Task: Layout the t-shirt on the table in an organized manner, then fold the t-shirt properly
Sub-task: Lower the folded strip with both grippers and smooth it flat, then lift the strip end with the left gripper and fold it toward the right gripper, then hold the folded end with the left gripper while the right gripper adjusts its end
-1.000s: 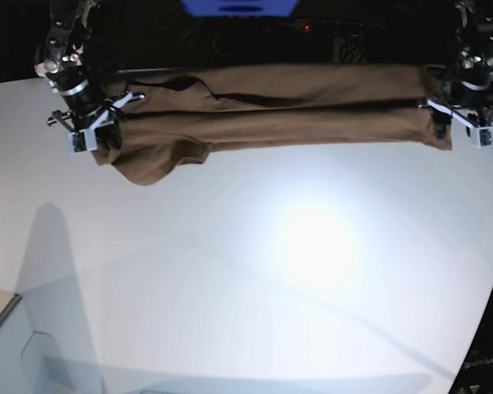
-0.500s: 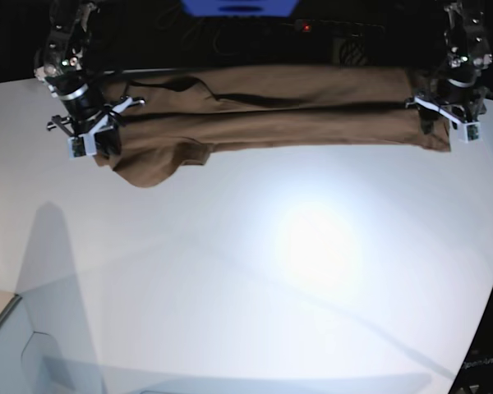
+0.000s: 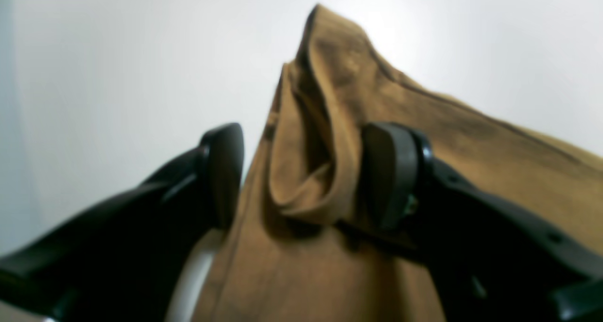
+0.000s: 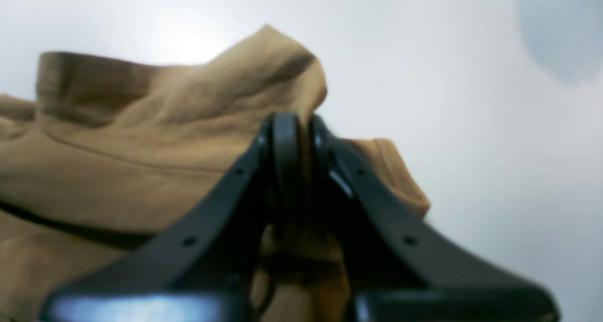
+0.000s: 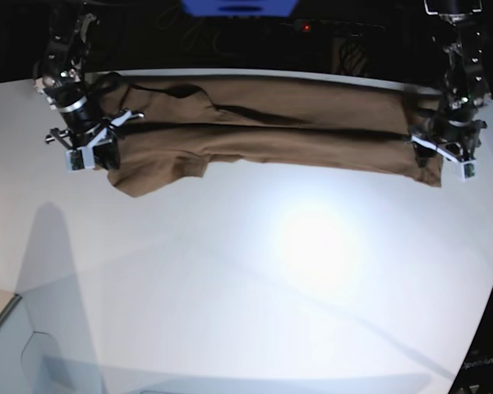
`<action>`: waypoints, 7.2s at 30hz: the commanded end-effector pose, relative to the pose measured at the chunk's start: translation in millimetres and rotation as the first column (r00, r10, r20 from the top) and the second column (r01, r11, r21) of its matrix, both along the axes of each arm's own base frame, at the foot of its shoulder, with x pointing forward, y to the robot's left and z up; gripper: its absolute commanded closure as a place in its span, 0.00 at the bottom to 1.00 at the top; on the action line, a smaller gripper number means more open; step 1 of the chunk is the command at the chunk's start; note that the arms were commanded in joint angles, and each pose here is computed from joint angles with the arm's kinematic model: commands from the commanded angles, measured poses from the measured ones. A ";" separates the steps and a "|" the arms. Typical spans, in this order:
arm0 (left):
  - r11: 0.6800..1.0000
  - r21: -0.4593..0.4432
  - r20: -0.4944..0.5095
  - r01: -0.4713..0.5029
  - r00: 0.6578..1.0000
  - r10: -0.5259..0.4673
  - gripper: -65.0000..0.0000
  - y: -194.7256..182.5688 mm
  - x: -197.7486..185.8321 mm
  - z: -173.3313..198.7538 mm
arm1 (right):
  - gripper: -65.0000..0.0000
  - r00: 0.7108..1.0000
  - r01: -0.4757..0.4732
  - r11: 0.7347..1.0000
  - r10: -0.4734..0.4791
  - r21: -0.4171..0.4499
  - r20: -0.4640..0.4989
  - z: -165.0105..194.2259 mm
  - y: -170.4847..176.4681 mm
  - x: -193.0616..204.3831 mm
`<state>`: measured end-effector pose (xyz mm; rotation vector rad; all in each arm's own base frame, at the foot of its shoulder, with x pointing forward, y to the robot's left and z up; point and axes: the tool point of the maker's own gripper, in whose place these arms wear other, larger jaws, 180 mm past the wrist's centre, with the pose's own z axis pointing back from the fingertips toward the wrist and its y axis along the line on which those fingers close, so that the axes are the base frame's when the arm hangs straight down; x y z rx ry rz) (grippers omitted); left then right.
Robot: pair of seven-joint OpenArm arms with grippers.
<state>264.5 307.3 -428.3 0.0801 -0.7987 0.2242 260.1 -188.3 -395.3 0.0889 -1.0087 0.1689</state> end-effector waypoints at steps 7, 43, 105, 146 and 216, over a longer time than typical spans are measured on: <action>0.997 0.038 0.046 0.061 0.997 -0.062 0.40 -12.5 24.6 48.1 | 1.00 0.999 -0.002 1.000 0.002 0.004 0.054 13.2 -1.2 8.5; 0.999 -0.002 -0.096 -0.039 0.995 0.039 0.40 12.3 -7.4 16.0 | 1.00 0.999 -0.002 1.000 0.002 0.006 0.052 12.7 -0.8 7.8; 0.842 -0.227 0.068 0.490 0.870 -0.488 1.00 -338.6 -2.1 78.3 | 1.00 1.000 0.001 1.000 -0.001 0.012 -0.011 1.8 5.0 1.9; 0.941 -0.089 -0.040 0.328 0.942 -0.332 0.50 -231.2 13.8 37.7 | 1.00 1.000 -0.001 1.000 0.001 0.004 0.001 6.0 3.6 4.4; 0.949 -0.061 -0.085 0.309 0.946 -0.313 0.50 -213.7 6.0 0.7 | 1.00 0.988 -0.052 0.992 0.035 -0.112 -0.148 42.6 27.6 -3.3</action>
